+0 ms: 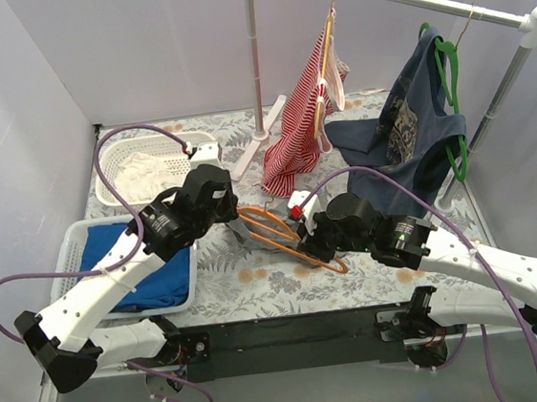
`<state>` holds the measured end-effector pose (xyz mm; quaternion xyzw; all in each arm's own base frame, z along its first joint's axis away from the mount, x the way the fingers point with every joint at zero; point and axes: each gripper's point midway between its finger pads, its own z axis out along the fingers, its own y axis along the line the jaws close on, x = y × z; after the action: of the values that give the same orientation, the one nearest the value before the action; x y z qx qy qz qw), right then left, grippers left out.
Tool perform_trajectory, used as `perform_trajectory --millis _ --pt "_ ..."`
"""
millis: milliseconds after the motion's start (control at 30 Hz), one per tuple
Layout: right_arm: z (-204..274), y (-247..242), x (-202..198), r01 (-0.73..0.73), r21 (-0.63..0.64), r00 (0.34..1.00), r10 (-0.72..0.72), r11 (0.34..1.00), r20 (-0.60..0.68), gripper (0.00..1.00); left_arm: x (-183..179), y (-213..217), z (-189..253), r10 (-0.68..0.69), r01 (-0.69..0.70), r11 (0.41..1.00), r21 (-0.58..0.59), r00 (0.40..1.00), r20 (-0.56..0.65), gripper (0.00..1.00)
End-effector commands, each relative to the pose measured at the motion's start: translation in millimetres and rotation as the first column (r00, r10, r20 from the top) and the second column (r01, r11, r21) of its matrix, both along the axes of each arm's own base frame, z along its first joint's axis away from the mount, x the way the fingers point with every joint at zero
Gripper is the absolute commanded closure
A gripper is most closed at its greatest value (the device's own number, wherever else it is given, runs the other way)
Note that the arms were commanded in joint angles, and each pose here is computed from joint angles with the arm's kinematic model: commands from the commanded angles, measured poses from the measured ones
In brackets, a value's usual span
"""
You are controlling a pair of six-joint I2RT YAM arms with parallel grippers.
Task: Place the tank top on the hanger
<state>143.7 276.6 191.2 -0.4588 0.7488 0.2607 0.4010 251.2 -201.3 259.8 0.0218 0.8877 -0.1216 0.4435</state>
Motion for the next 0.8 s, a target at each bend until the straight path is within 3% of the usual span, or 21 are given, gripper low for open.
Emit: perform_trajectory --millis 0,67,367,567,767 --pt "36.2 24.6 0.7 -0.069 0.127 0.996 0.061 0.990 0.068 0.99 -1.7 9.4 21.2 0.017 -0.009 0.997 -0.077 0.995 0.098 0.68" --pt "34.0 28.2 -0.9 -0.081 0.130 0.996 0.074 0.988 0.057 0.99 -3.0 10.4 17.6 0.021 -0.012 0.996 -0.089 0.995 0.099 0.55" --pt "35.7 38.8 3.8 -0.084 0.144 0.996 0.078 0.986 0.047 0.99 -34.7 28.6 37.5 -0.012 0.046 0.975 -0.218 0.988 0.157 0.58" --pt "30.7 47.9 5.1 -0.100 0.135 0.995 0.098 0.986 0.023 0.99 -63.5 9.1 51.0 -0.187 0.266 0.904 -0.336 0.950 0.250 0.48" --pt "28.7 50.3 8.2 -0.093 0.130 0.996 0.092 0.987 0.016 0.99 -46.7 -21.7 39.9 -0.247 0.318 0.895 -0.313 0.937 0.246 0.44"
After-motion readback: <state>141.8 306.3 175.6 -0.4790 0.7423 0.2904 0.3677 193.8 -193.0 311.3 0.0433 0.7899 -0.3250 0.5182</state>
